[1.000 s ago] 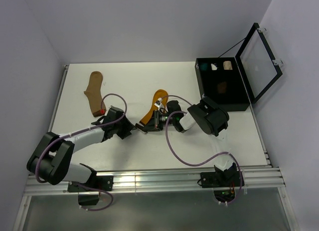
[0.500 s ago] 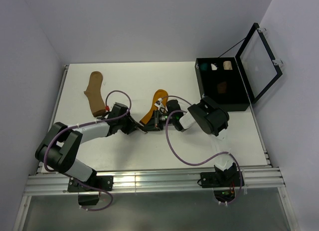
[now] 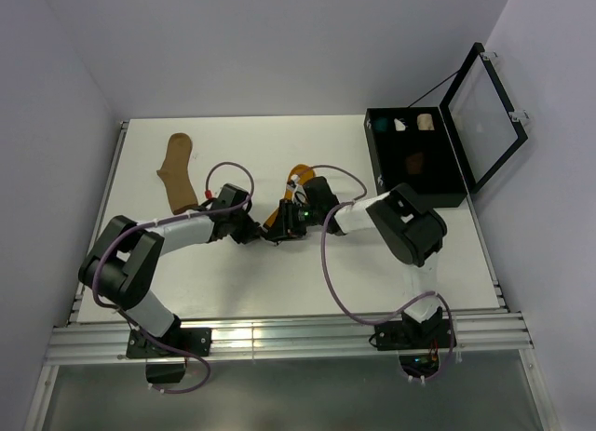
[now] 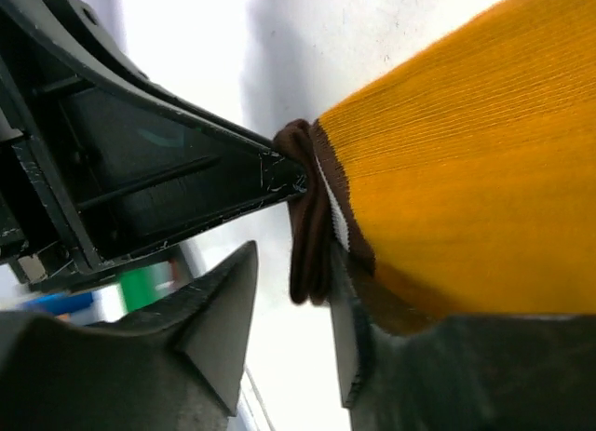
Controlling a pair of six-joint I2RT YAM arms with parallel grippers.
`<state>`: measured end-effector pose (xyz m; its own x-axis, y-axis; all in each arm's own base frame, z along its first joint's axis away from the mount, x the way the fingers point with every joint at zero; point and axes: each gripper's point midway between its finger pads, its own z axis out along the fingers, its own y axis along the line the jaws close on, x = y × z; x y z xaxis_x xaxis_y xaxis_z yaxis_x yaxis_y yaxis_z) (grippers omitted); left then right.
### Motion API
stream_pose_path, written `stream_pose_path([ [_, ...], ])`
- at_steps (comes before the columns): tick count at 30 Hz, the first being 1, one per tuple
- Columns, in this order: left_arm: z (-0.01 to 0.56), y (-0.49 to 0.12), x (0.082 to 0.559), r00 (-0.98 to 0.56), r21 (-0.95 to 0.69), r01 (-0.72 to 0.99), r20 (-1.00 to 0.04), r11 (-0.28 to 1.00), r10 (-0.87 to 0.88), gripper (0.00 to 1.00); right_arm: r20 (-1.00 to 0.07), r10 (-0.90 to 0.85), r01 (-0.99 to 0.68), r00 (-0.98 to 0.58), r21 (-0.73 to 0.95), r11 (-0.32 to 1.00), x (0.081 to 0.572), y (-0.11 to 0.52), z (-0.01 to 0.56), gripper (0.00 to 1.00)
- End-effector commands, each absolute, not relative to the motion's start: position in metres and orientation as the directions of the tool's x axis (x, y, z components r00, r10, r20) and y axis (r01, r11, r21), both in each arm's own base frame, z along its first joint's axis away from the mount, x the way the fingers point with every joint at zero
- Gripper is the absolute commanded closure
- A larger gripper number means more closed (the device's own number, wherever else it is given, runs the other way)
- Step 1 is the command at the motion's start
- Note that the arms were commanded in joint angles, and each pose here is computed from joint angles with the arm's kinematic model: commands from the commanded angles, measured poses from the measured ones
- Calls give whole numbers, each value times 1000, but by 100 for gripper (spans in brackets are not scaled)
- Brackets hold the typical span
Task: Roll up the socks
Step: Roll the sock at the center of the board.
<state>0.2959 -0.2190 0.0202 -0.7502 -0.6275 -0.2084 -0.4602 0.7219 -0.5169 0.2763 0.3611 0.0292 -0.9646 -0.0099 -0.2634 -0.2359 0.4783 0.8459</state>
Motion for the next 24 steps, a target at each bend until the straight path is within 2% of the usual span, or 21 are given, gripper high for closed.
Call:
stream_pose_path([
  [1, -13, -190, 269, -795, -323, -485, -224, 812, -564, 77, -408, -78, -348, -910, 645, 680, 285, 336, 21, 53],
  [2, -13, -190, 270, -795, -323, -483, -227, 814, -562, 77, -406, -98, -349, -909, 610, 711, 281, 330, 20, 53],
  [3, -11, -191, 271, -798, -325, -475, -231, 817, -556, 77, -476, -107, -388, -873, 544, 744, 288, 325, 29, 52],
  [5, -11, -192, 272, -805, -326, -463, -234, 824, -545, 77, -520, -127, -407, -845, 471, 783, 288, 316, 33, 52],
  [7, -10, -194, 273, -810, -328, -451, -239, 830, -535, 77, -618, -149, -450, -772, 366, 814, 295, 311, 49, 52],
  [12, -8, -196, 274, -821, -329, -429, -245, 841, -515, 76, -781, -276, -601, -561, 155, 784, 291, 321, 76, 54],
  [24, -3, -200, 276, -823, -342, -415, -254, 843, -508, 76, -835, -466, -771, -294, -81, 632, 276, 364, 70, 53],
])
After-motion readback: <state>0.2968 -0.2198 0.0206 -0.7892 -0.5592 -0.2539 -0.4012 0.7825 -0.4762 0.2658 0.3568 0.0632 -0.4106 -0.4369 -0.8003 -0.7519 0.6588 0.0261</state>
